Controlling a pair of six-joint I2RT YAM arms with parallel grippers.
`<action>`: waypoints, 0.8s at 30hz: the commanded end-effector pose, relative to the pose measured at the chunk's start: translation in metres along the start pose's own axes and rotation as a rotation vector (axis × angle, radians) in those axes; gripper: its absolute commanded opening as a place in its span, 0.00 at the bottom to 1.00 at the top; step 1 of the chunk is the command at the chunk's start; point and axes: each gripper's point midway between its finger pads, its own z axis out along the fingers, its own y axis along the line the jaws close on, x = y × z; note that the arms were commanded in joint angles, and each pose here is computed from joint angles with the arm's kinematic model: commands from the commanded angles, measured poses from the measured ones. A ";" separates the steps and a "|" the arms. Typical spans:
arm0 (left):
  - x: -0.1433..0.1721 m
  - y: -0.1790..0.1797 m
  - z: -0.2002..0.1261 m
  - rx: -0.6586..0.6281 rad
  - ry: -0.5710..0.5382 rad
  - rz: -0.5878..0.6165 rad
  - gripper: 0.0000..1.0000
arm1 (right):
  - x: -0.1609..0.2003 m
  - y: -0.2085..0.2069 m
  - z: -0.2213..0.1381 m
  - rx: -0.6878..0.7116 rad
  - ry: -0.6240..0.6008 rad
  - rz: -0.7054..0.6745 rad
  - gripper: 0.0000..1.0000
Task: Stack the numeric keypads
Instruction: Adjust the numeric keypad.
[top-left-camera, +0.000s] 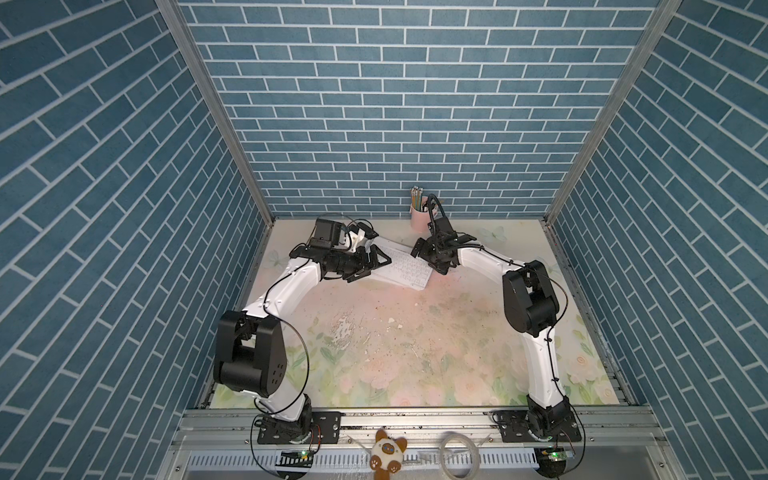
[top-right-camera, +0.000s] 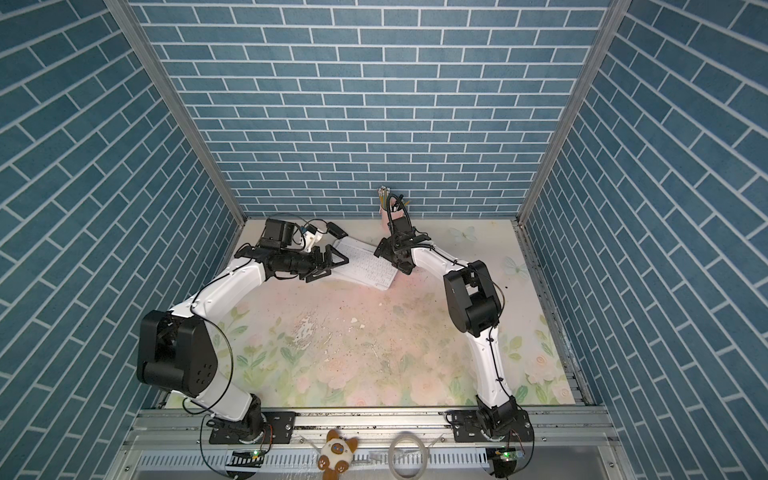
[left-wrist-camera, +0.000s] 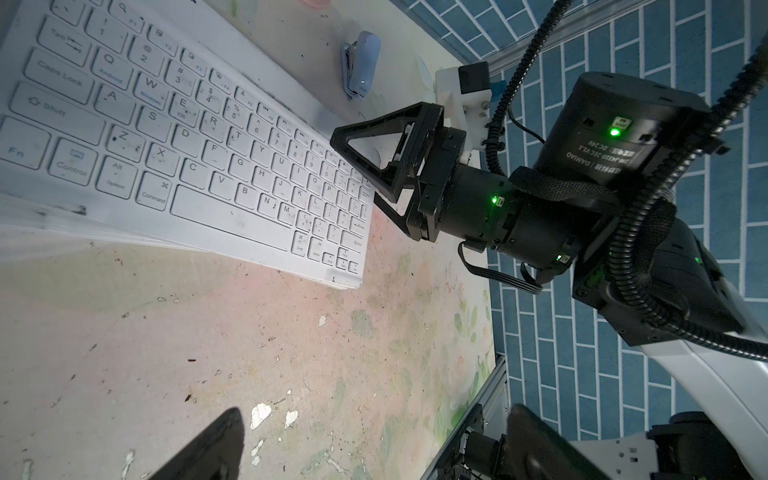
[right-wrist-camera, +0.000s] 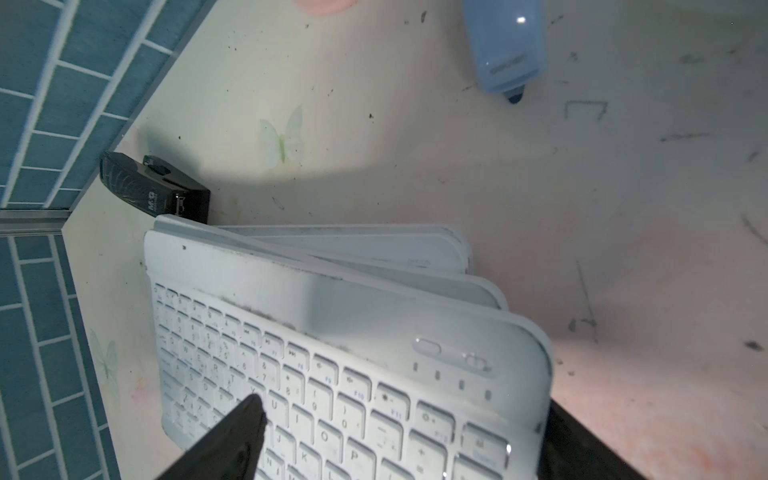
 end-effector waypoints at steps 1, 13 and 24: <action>0.002 0.001 -0.004 0.007 0.000 0.011 0.99 | 0.005 -0.001 0.006 0.024 0.015 -0.010 0.97; 0.001 0.001 -0.006 0.010 -0.006 0.008 1.00 | -0.002 0.011 0.014 0.039 0.022 -0.037 0.97; 0.002 0.002 -0.006 0.009 -0.006 0.006 1.00 | -0.007 0.009 -0.009 0.091 0.023 -0.203 0.99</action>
